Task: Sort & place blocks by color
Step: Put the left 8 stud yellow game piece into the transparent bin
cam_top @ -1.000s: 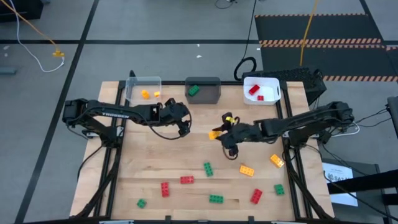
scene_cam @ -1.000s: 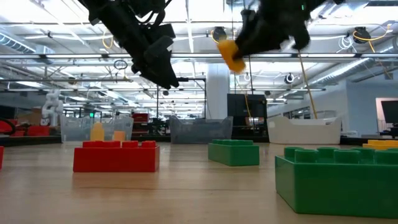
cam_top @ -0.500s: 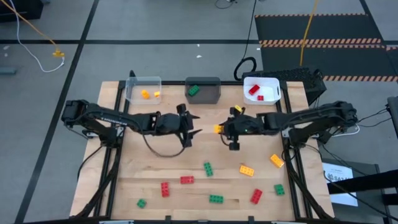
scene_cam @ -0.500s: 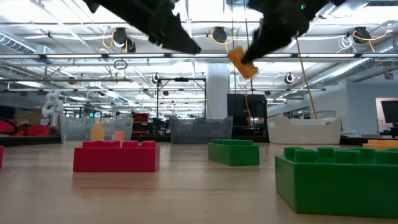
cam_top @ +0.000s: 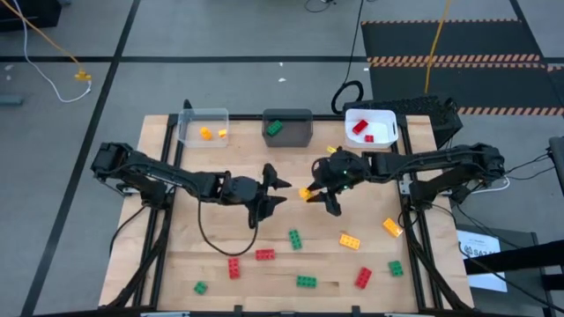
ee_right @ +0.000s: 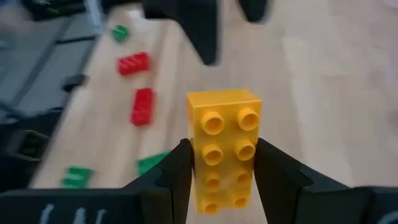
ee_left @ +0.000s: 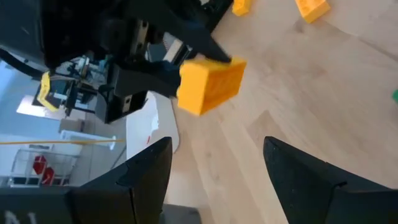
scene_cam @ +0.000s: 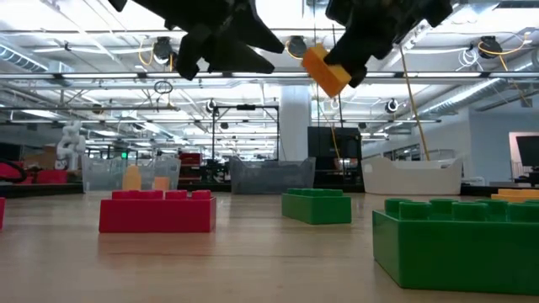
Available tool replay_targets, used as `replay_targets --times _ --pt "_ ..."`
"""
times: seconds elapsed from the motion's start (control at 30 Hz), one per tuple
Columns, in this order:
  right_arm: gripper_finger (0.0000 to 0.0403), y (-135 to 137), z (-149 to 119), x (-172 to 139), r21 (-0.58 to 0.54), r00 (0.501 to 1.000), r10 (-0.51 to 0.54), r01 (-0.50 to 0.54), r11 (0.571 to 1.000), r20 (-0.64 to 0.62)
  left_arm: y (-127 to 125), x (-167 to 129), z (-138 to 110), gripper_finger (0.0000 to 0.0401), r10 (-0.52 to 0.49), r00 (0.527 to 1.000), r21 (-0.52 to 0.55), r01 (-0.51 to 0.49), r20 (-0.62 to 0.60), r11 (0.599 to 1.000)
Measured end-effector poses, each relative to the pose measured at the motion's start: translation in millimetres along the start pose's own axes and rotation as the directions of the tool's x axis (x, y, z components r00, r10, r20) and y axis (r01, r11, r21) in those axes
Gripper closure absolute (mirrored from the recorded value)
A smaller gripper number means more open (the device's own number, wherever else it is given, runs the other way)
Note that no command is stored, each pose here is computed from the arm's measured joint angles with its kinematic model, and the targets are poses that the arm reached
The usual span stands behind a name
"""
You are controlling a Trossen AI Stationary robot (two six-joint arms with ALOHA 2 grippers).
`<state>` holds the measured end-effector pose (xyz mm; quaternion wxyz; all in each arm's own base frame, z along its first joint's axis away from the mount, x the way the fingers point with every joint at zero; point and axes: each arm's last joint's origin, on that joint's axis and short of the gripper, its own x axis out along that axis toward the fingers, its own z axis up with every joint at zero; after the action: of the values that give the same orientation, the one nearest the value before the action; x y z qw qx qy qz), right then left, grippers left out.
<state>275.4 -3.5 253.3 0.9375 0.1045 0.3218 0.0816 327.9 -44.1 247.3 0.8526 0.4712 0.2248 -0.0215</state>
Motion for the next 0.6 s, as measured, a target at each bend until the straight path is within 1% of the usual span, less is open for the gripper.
replay_targets --times 0.07,0.13,0.2,0.27,0.4,0.53,0.6 --pt "0.0273 0.3 -0.4 1.4 0.0 1.0 0.029 -0.029 1.0 -0.007 0.8 0.1 0.6 0.0146 0.008 1.0 -0.001 -0.008 0.006 1.0" --pt "0.0273 -0.3 -2.2 4.0 0.005 0.999 0.035 -0.035 0.999 -0.024 1.6 0.0 1.3 0.0146 0.016 1.0 -0.002 -0.016 0.013 1.0" --pt "0.0273 -1.5 -3.9 8.4 0.009 0.999 0.037 -0.036 0.999 -0.039 3.2 -0.1 3.2 0.0146 0.027 0.999 -0.005 -0.027 0.039 1.0" --pt "0.0273 -2.7 -7.0 14.9 0.017 0.996 0.063 -0.062 0.998 -0.066 4.1 -0.4 5.5 0.0146 0.026 0.997 -0.01 -0.025 0.076 1.0" --pt "0.0273 -4.6 -11.7 25.3 0.03 0.989 0.106 -0.103 0.994 -0.104 2.1 -0.5 6.0 0.0146 -0.014 0.994 -0.021 0.016 0.106 1.0" --pt "0.0273 -5.6 -10.8 26.9 0.019 0.99 0.107 -0.106 0.994 -0.093 -5.2 4.2 4.6 0.0146 -0.084 0.988 -0.048 0.091 0.128 0.995" --pt "0.0273 -6.6 -6.5 27.7 0.011 0.992 0.114 -0.113 0.993 -0.051 -9.9 8.3 4.0 0.0146 -0.12 0.982 -0.06 0.13 0.145 0.99"
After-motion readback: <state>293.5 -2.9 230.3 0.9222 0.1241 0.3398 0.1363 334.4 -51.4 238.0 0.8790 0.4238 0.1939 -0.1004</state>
